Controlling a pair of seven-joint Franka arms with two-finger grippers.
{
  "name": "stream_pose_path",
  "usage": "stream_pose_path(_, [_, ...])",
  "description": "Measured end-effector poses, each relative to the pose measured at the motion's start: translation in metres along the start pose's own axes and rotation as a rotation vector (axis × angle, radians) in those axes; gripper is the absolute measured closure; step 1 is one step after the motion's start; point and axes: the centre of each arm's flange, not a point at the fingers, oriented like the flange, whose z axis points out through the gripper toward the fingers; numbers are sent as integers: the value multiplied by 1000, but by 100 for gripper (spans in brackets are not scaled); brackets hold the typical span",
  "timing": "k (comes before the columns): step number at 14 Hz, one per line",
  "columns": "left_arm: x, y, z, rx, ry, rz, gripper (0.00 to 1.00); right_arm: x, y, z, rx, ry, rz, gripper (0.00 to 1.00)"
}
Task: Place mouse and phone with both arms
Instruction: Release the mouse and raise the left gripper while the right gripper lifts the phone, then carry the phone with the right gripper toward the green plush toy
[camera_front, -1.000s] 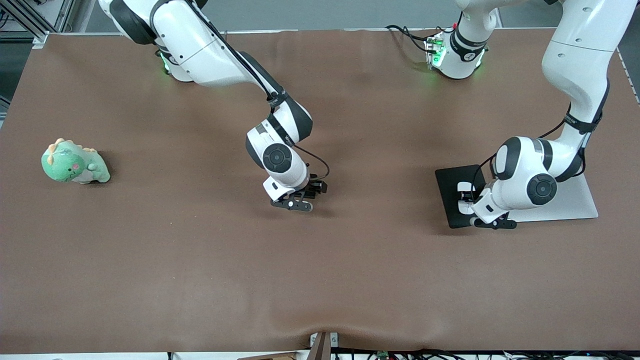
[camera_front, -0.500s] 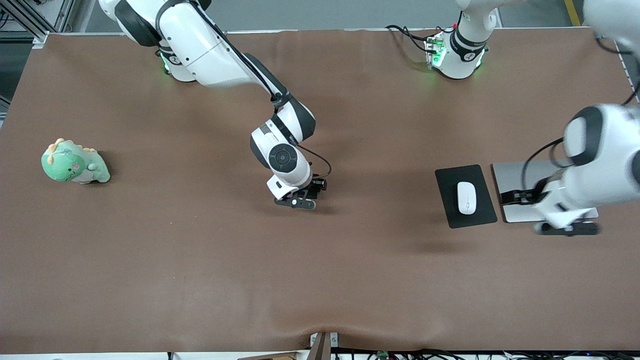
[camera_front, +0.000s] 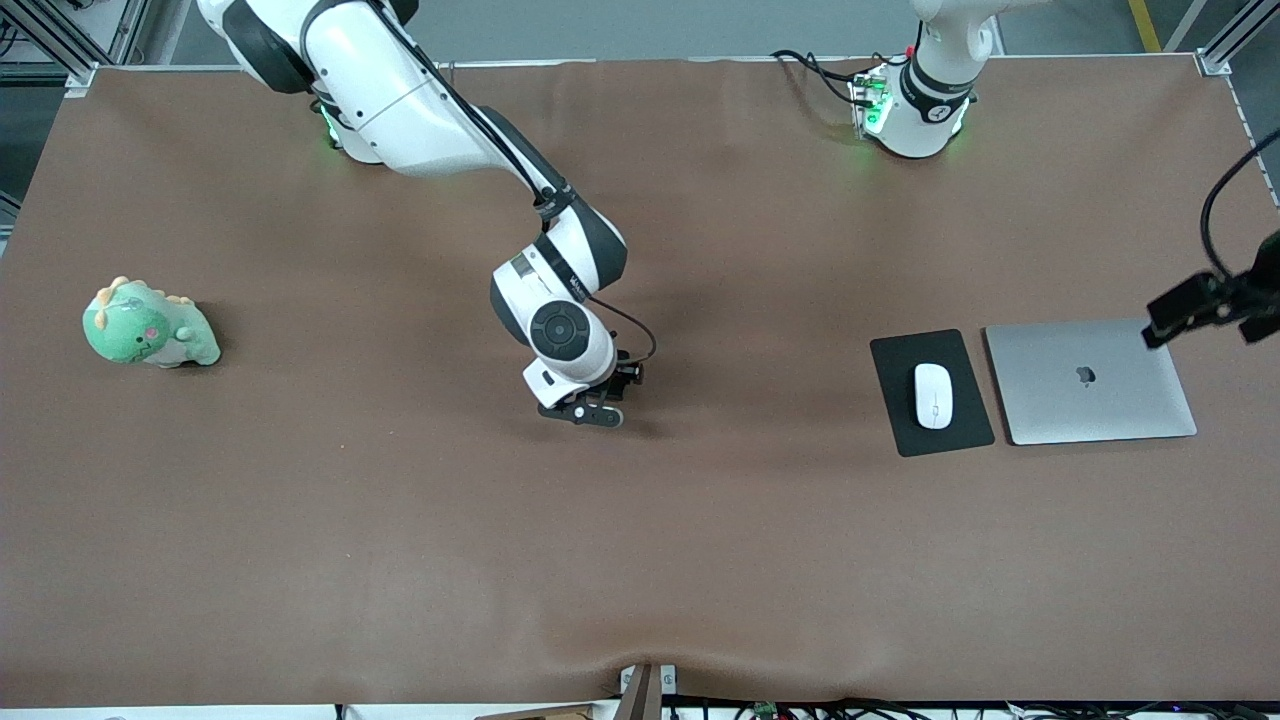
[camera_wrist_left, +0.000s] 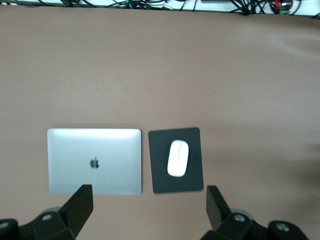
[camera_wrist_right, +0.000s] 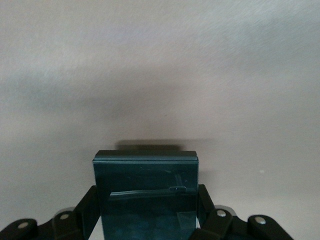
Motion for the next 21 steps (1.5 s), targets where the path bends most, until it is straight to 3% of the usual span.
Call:
stream_pose_path(5, [-40,7,-25,21,-77,0,0,29,50,-66,-42,-66,20,20])
stream_pose_path(9, [-62,7,-20,12,-106,1,0,49,102,-126,-37,-80,87,20])
stream_pose_path(16, [-65,8,-17,10,-106,3,0,91,211,-158,-46,-172,57,20])
stream_pose_path(21, [-64,3,-16,10,-108,-7,0,107,273,-170,-68,-164,40,20])
